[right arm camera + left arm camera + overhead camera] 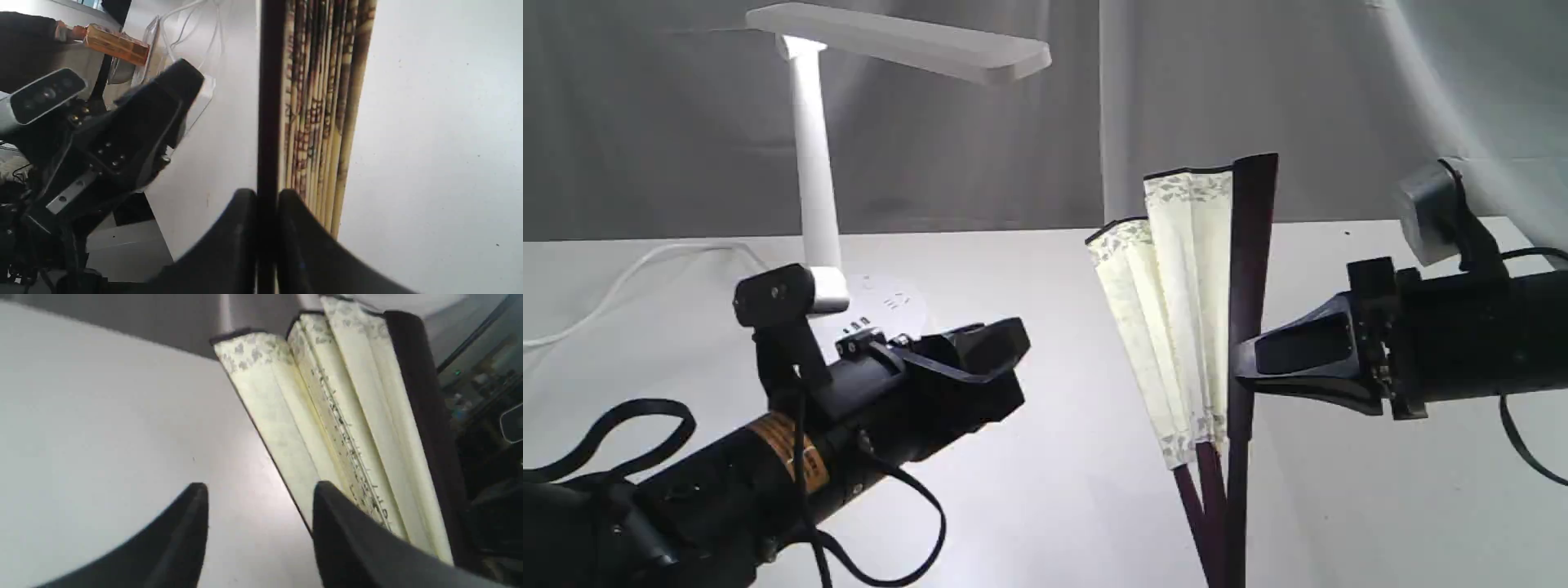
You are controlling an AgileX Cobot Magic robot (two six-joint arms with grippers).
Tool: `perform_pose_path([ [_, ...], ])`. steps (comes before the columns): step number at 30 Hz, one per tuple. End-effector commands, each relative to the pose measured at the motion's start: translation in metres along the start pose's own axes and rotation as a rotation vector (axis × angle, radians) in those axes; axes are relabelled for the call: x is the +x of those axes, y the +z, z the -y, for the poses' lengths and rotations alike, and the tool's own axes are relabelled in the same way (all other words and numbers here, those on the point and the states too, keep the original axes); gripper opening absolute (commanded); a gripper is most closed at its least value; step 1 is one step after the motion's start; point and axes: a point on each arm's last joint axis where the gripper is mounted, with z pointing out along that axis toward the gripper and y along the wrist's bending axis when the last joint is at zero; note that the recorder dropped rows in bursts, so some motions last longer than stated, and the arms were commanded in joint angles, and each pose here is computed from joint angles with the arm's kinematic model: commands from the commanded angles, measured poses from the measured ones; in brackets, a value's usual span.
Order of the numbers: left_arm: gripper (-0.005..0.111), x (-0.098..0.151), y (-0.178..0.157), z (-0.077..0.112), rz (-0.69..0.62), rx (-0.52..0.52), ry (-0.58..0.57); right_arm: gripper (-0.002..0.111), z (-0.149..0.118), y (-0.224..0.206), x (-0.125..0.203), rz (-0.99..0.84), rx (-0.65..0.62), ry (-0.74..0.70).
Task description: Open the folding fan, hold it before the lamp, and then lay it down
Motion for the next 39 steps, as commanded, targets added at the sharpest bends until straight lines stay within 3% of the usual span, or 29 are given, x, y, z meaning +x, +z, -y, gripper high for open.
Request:
perform_pose_path([
  [1, 0.048, 0.013, 0.004, -0.007, -0.044, 0.013, -0.215, 0.000, -0.003, -0.003, -0.001, 0.014, -0.017, -0.001],
  [5, 0.048, 0.023, 0.008, -0.010, -0.046, 0.075, -0.339, 0.000, -0.004, -0.003, -0.001, 0.022, -0.021, 0.003],
  [9, 0.048, 0.024, 0.013, -0.012, 0.036, 0.155, -0.449, 0.000, -0.004, -0.003, -0.001, 0.022, -0.021, 0.006],
  [12, 0.048, 0.027, 0.020, -0.024, 0.051, 0.124, -0.610, 0.000, -0.004, -0.003, -0.002, 0.024, -0.022, 0.008],
  [19, 0.048, 0.038, 0.038, -0.048, -0.086, 0.144, -0.764, 0.000, -0.009, 0.005, 0.000, 0.003, -0.037, 0.013],
  [29, 0.048, 0.006, 0.069, -0.033, -0.126, 0.334, -0.661, 0.000, -0.014, 0.012, 0.000, 0.001, -0.058, 0.023],
  [39, 0.048, 0.004, 0.072, -0.035, -0.118, 0.300, -0.690, 0.000, -0.014, 0.012, 0.000, 0.006, -0.061, 0.029],
])
